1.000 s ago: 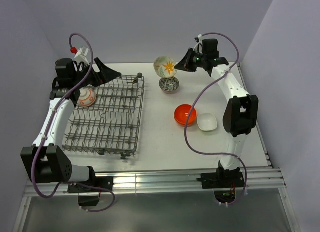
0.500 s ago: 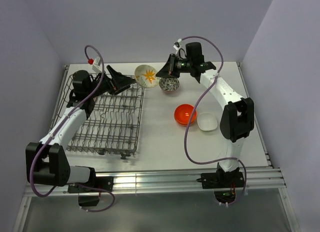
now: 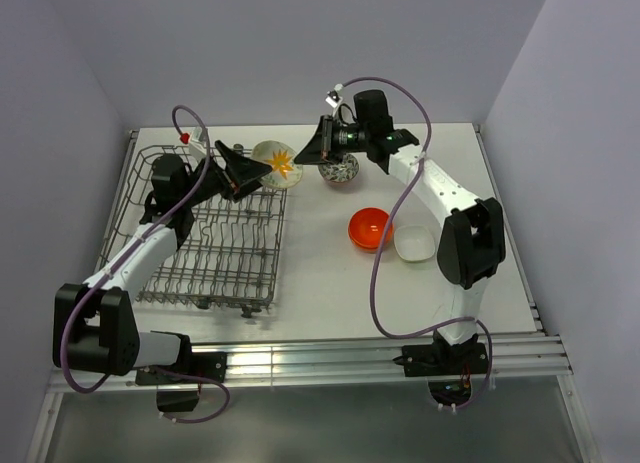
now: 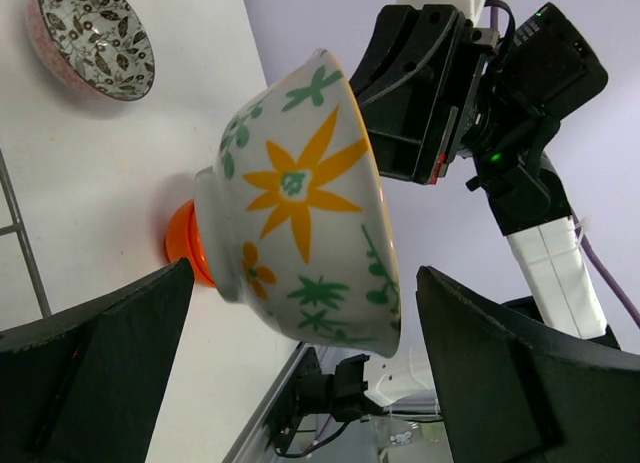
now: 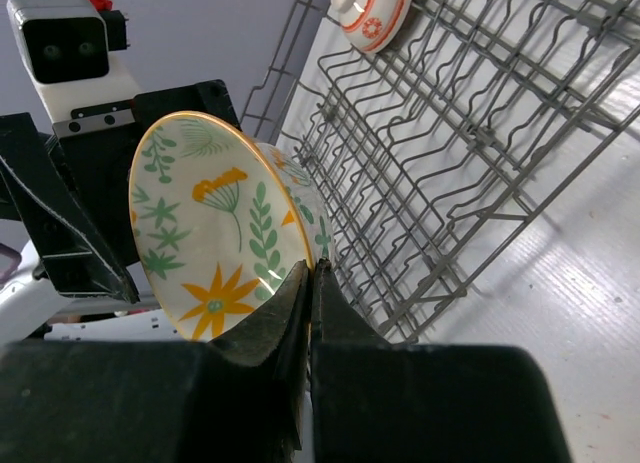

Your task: Load the bowls into the dish rack

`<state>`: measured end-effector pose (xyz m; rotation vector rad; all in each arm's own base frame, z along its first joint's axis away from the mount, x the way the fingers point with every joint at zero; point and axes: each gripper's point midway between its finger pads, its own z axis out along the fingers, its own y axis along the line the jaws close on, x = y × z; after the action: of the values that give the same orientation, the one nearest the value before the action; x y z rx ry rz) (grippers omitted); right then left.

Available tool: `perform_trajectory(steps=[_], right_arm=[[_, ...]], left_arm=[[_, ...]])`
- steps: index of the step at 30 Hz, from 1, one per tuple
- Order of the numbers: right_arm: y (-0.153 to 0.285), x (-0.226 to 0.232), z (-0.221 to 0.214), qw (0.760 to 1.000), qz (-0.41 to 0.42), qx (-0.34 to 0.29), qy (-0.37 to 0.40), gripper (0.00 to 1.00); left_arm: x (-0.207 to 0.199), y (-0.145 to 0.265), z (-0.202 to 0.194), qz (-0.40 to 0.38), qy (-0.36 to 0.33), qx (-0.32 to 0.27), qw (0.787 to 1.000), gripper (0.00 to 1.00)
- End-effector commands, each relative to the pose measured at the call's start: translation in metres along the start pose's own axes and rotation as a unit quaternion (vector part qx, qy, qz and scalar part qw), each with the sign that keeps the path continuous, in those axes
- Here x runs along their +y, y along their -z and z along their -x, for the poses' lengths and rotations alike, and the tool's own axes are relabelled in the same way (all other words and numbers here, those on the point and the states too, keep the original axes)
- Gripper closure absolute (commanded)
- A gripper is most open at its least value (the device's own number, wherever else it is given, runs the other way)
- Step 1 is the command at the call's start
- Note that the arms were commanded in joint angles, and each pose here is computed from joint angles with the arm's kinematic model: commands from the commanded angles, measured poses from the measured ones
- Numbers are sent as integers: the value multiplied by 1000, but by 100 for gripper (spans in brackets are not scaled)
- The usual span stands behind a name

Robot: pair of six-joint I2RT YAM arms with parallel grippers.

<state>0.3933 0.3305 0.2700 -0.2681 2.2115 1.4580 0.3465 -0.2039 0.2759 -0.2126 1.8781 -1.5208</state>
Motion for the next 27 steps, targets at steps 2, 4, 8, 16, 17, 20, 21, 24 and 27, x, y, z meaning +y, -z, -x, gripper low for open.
perform_trajectory(steps=[2, 4, 8, 16, 17, 20, 21, 24, 27], right_arm=[[13, 52, 9, 997, 60, -21, 46, 100], [10, 53, 6, 997, 61, -17, 42, 100], [6, 53, 3, 997, 62, -13, 41, 100], [-4, 51, -6, 998, 57, 0, 40, 100], [-5, 49, -7, 998, 55, 2, 40, 100], [-7, 49, -8, 998, 56, 6, 41, 100], [-8, 50, -8, 998, 56, 6, 42, 100], [-10, 50, -9, 997, 56, 14, 43, 100], [-12, 45, -9, 998, 44, 17, 39, 87]], left_arm=[[-33, 6, 3, -56, -9, -13, 998, 1], [-34, 6, 3, -62, -1, -15, 998, 2], [-35, 7, 1, -67, 7, -14, 998, 6], [-33, 8, 0, -59, 6, -11, 998, 32], [-32, 8, -1, -54, 9, -9, 998, 39], [-28, 8, -3, -48, 8, -8, 999, 68], [-29, 8, -3, -49, 8, -8, 999, 78], [-28, 10, -3, -45, 6, -13, 999, 100], [-26, 13, 1, -34, -2, -25, 999, 100]])
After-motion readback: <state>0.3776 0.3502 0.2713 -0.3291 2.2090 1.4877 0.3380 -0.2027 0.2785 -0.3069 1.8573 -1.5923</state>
